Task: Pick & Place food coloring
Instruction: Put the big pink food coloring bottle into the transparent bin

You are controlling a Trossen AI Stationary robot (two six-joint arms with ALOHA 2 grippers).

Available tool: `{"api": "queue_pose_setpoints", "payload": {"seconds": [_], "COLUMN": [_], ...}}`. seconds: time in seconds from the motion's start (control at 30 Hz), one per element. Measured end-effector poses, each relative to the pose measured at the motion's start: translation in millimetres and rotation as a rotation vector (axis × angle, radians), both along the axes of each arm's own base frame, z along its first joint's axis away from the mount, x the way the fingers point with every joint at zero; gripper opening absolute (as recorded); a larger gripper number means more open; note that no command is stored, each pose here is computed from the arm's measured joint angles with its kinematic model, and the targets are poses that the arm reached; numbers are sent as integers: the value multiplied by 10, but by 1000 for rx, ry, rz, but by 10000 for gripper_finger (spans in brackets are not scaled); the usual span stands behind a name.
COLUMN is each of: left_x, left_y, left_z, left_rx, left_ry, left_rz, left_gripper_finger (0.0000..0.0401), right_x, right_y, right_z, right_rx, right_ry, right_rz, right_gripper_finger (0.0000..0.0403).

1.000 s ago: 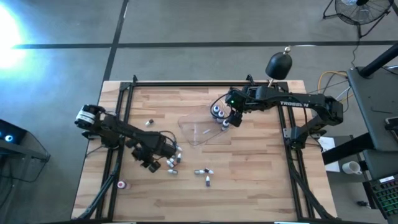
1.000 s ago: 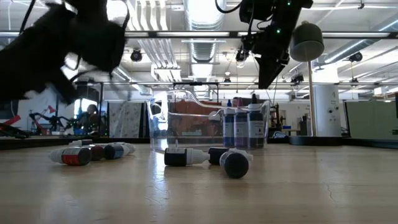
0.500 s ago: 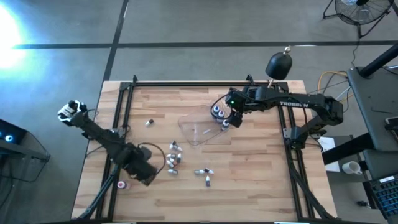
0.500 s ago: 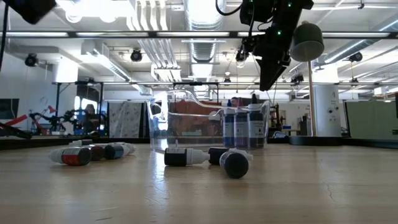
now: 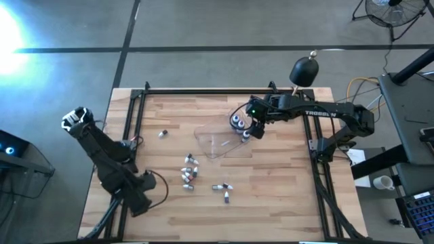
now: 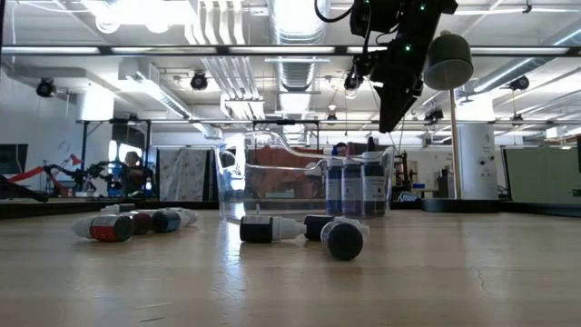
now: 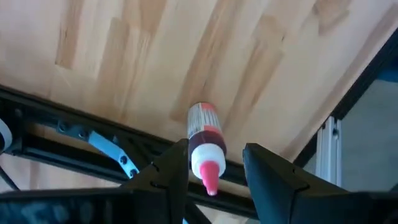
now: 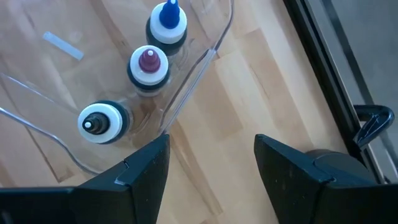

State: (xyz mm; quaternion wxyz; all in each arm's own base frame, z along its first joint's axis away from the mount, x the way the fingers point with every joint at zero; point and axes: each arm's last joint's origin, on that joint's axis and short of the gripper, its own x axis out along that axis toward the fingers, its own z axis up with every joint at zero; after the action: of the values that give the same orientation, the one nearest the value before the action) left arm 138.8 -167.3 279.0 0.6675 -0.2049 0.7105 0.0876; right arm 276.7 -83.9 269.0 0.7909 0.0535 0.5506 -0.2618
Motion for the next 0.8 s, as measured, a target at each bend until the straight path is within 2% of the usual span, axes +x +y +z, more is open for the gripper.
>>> {"api": "queue_pose_setpoints", "payload": {"seconds": [0.23, 0.37, 0.5, 0.63, 0.8], "left_x": [-175, -291, -387, -470, -469], "left_y": [-128, -194, -212, -162, -122], "left_z": [-1, -1, -14, -30, 14], "left_rx": [115, 129, 144, 131, 129], "left_ry": [-148, -169, -141, -5, 4], "left_rz": [-49, -95, -127, -147, -124], "left_gripper_finger": [126, 126, 126, 126, 126], "right_x": [0, 0, 3, 4, 7], "right_y": [0, -1, -2, -5, -12], "right_z": [0, 0, 2, 3, 5], "right_rx": [3, 8, 3, -2, -6], "right_ry": [-4, -12, -15, -16, -19], "right_rz": [-11, -30, -32, -33, -32], "right_gripper_finger": [228, 228, 228, 228, 228]}}
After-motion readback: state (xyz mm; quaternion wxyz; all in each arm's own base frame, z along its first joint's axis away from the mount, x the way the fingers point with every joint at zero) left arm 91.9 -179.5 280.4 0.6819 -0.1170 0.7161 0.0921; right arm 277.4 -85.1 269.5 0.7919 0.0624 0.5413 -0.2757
